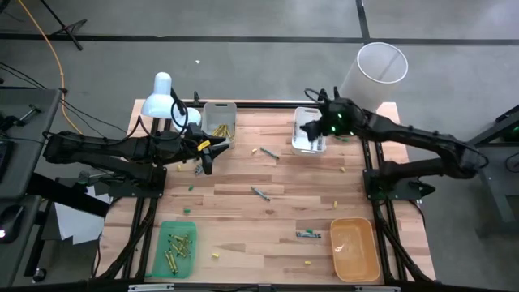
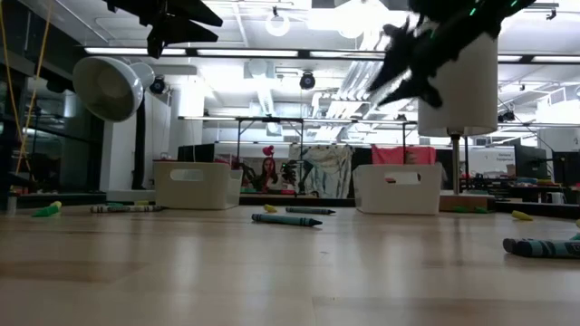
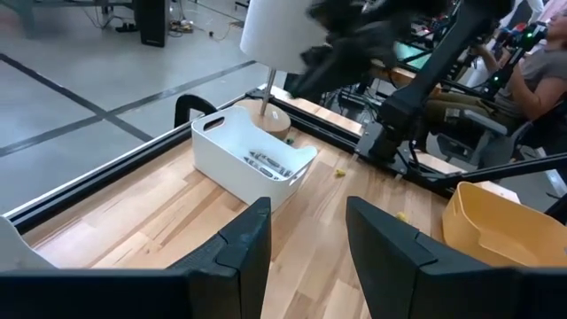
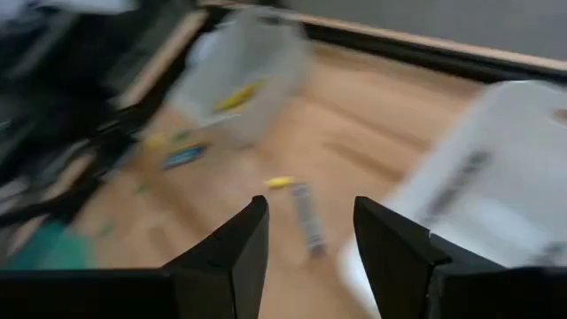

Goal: Sort crayons
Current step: Put the gray crayon into the white bin

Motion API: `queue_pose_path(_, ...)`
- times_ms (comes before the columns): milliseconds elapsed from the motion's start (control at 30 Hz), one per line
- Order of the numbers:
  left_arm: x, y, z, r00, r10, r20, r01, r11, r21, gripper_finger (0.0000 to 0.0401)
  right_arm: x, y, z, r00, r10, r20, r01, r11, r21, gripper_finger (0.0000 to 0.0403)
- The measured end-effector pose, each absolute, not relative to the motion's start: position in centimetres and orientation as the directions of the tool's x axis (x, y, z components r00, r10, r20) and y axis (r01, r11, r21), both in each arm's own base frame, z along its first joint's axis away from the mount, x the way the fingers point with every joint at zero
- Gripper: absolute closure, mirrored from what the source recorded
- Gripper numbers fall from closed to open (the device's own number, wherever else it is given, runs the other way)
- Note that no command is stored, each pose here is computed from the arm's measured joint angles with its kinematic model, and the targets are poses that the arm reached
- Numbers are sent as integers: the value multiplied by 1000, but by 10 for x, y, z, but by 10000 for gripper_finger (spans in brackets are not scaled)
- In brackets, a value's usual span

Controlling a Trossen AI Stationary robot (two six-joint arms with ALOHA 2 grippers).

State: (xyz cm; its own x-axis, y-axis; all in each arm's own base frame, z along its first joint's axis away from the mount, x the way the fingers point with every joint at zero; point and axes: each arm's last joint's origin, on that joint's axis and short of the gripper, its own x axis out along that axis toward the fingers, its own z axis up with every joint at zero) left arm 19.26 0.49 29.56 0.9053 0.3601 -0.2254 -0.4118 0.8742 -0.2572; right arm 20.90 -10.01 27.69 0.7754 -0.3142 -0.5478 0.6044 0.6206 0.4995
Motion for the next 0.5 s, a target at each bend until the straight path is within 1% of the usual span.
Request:
queue_pose_path(133,193,5,296,906,360,-223,-413,868,-277,265,211,-62,296,873,-205,-442,438,727,528,242)
queue_pose_path(233,193,5,296,907,360,-218,-414,857,-306,265,216,-37,307,927,-124,-354,310,786,534,242)
queue_pose_path(367,193,5,297,909,360,-209,-411,856,-314,265,224,-10,316,965,-81,-249,197,850,488,242)
queue_pose_path(500,193,5,300,914,359,-186,-403,856,-325,265,229,4,319,977,-81,-199,161,889,429,242)
